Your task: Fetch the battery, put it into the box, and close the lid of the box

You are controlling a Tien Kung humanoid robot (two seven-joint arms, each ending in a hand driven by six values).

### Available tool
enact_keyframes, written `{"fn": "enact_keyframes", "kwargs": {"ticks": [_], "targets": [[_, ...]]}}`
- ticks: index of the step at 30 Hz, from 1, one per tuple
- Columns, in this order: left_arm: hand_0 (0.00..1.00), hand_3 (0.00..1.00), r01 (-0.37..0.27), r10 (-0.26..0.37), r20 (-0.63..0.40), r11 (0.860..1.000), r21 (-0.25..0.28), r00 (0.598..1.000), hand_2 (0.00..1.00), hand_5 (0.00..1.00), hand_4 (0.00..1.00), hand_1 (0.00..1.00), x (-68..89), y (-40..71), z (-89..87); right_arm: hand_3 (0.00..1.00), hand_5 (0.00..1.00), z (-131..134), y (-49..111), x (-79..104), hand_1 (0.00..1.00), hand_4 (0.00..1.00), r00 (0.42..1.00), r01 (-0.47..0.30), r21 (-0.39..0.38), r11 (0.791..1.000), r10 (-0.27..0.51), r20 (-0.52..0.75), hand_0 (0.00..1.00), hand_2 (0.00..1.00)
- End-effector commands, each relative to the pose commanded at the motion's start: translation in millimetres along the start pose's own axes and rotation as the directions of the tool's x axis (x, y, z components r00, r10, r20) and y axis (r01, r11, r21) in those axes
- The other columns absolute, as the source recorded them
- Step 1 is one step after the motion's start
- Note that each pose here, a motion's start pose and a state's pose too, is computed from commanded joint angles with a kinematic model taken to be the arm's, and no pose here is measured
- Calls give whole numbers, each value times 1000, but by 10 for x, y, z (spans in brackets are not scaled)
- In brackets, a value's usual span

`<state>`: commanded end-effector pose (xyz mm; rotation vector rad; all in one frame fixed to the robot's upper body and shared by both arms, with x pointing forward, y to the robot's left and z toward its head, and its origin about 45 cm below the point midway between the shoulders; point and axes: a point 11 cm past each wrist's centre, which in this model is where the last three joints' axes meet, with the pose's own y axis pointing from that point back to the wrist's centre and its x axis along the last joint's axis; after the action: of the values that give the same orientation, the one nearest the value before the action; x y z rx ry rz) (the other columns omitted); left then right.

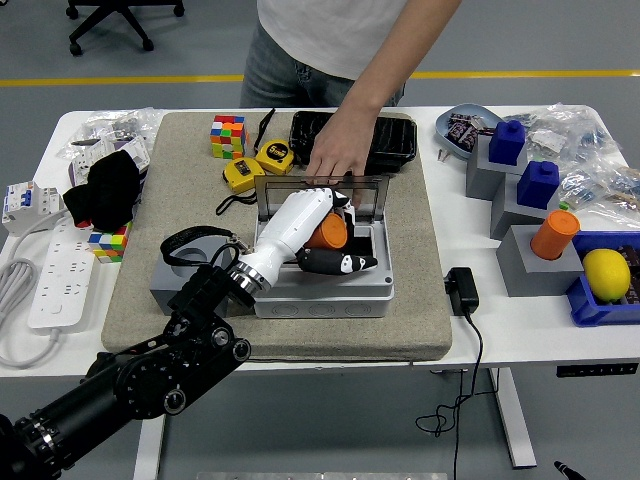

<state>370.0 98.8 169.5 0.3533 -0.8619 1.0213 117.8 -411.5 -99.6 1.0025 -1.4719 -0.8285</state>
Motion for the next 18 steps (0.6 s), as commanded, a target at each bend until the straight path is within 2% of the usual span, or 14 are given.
{"fn": "enact_keyframes", "kwargs": {"ticks": [18], "targets": [[71, 6, 22, -22, 32, 1000, -16, 999, 3, 259, 998, 2, -14, -5, 32, 523, 741, -5, 0, 0, 557, 908, 1000, 0, 1, 1000, 0, 4, 544, 586]]}}
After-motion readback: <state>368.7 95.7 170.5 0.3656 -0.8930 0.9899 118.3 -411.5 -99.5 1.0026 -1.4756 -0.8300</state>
